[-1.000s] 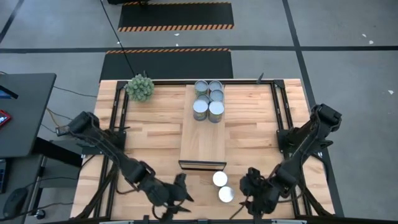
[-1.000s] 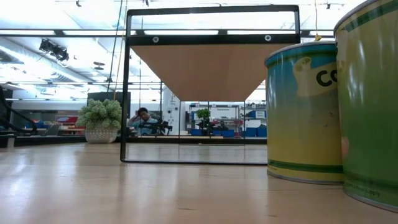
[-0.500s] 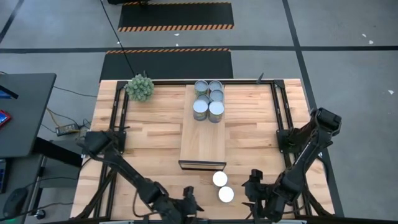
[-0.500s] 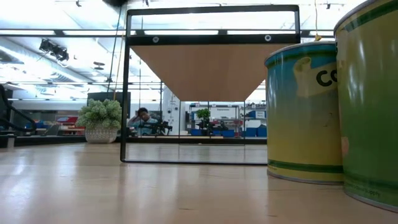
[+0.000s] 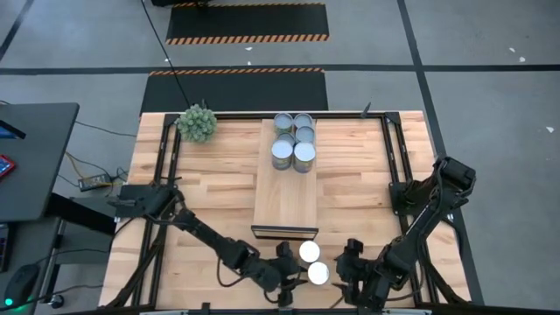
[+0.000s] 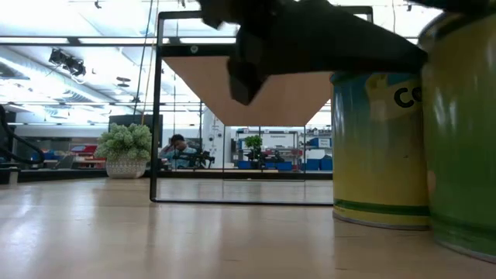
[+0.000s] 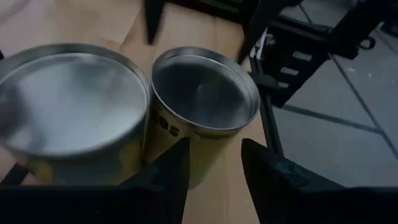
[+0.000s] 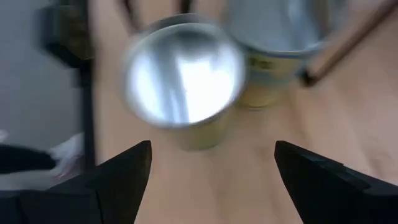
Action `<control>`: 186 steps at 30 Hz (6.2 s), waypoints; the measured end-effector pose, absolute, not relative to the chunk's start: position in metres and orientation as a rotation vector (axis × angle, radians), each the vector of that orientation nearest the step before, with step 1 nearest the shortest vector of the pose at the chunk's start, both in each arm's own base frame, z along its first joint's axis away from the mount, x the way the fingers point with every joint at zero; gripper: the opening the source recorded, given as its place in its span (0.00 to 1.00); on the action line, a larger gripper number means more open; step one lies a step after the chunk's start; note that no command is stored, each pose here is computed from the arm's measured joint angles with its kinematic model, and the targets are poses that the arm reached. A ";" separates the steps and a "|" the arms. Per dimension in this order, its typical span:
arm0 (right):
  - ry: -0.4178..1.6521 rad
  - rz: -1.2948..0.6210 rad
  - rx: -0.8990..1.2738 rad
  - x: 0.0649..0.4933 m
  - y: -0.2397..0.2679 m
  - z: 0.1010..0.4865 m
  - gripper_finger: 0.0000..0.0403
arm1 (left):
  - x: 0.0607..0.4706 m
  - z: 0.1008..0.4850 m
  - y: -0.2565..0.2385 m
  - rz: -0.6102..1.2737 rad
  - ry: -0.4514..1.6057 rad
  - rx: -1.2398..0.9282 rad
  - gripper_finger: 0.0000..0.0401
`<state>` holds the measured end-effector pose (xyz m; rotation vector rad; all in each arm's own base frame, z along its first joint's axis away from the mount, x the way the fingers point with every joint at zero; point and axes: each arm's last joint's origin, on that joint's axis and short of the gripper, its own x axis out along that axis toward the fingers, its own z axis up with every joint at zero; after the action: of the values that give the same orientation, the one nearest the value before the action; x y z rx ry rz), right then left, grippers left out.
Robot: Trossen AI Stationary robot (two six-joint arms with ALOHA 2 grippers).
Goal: Pick and place cans onto a shelf
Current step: Put the large canned oranges on the shelf
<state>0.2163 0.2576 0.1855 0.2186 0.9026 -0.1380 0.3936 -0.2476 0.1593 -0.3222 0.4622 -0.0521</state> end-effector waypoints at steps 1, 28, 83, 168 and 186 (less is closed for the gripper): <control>0.902 -0.166 0.214 0.218 0.255 0.183 0.86 | 0.395 0.160 -0.246 -0.057 0.457 -0.330 0.38; 0.987 -0.162 0.146 0.205 0.250 0.188 0.86 | 0.395 0.161 -0.249 -0.126 0.465 -0.346 0.38; 0.985 0.041 0.184 0.210 0.205 0.195 0.80 | 0.382 0.205 -0.249 -0.193 0.456 -0.436 0.38; 0.742 -0.299 0.052 0.373 0.053 0.322 0.91 | 0.250 0.296 -0.029 0.013 0.607 -0.130 0.42; 0.721 -0.321 -0.063 0.372 0.040 0.345 0.91 | 0.261 0.287 -0.030 0.061 0.618 -0.121 0.42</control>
<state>0.3720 0.0402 0.3455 -0.0630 0.7205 -0.3205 0.2607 -0.0295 0.2868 -0.1213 0.6176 0.0615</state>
